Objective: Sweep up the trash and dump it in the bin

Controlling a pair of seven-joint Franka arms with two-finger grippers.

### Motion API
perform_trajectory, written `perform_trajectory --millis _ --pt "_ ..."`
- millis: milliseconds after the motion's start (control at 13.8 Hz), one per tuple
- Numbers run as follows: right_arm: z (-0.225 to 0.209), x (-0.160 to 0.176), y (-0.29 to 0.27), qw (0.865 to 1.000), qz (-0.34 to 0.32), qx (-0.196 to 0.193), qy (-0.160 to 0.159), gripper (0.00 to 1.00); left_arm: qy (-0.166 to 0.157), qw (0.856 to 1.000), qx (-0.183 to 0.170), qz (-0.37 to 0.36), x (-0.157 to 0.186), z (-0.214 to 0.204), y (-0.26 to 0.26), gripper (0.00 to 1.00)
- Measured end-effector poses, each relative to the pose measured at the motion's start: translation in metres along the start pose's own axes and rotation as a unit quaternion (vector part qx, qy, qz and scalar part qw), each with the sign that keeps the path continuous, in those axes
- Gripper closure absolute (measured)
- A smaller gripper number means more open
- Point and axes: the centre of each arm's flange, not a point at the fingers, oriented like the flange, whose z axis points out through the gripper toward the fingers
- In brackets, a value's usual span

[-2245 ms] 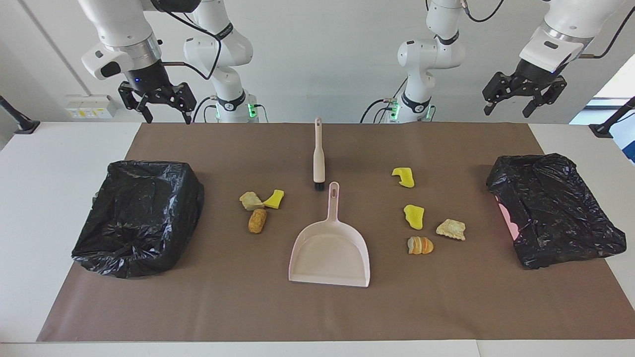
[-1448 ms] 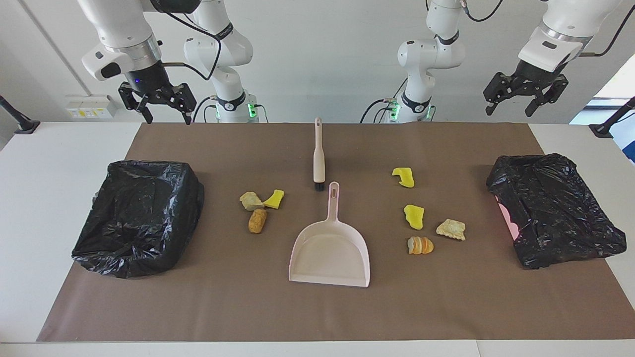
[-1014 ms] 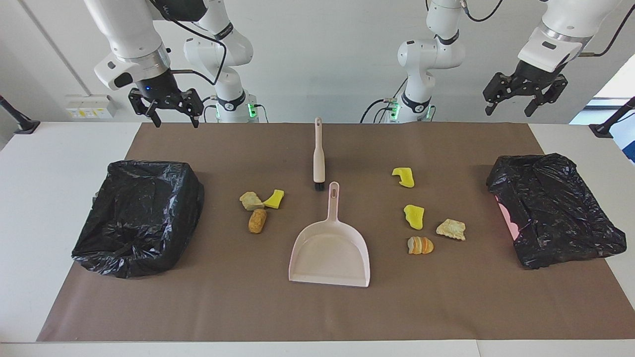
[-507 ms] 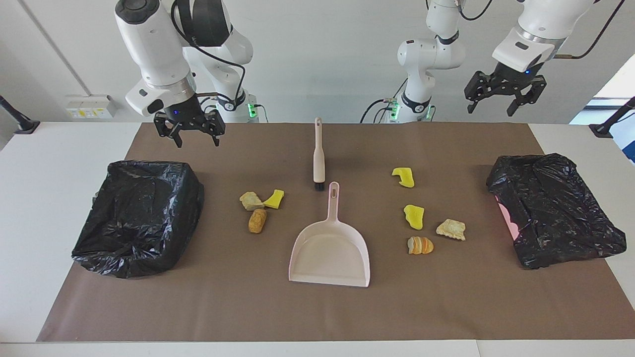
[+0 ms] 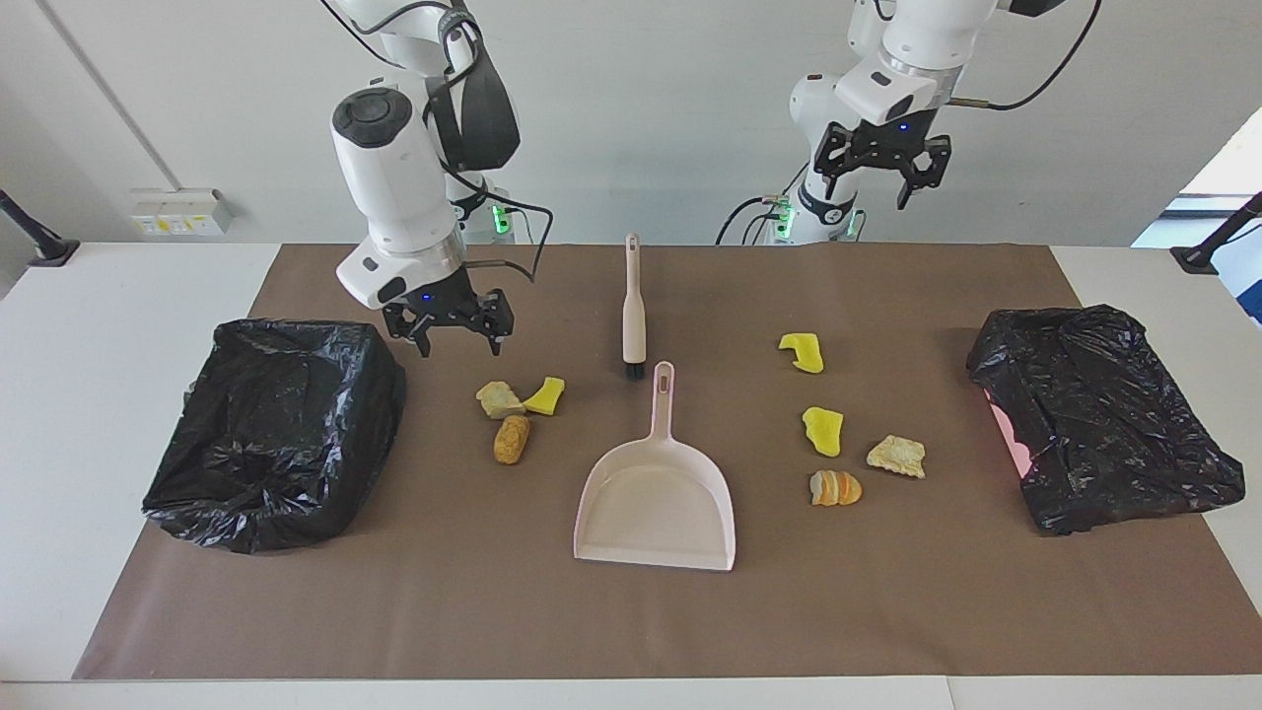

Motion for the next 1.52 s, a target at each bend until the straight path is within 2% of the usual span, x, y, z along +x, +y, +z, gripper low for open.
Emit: perform_trajectory --millis 290,579,796,1014,1303,1521 --pt "0.026 0.021 -0.03 1.0 0.016 0.008 -0.001 0.0 0.004 1.0 0.004 -0.009 -0.027 0.061 0.096 0.0" --pt "0.057 0.027 -0.129 0.998 0.065 0.02 -0.006 0.0 0.02 1.0 -0.002 -0.011 -0.053 0.108 0.161 0.0" --pt "0.077 0.03 -0.187 0.998 0.061 0.029 -0.006 0.0 0.025 1.0 -0.005 -0.011 -0.076 0.144 0.198 0.0" --pt "0.111 0.018 -0.235 0.999 0.035 0.016 -0.015 0.0 0.034 0.999 -0.018 -0.025 -0.083 0.19 0.244 0.0" --pt "0.124 0.01 -0.242 1.0 0.021 -0.002 -0.023 0.0 0.034 0.998 -0.026 -0.041 -0.081 0.252 0.289 0.0" --pt "0.137 0.0 -0.238 0.999 0.017 -0.015 -0.036 0.0 0.029 0.998 -0.022 -0.046 -0.077 0.264 0.29 0.0"
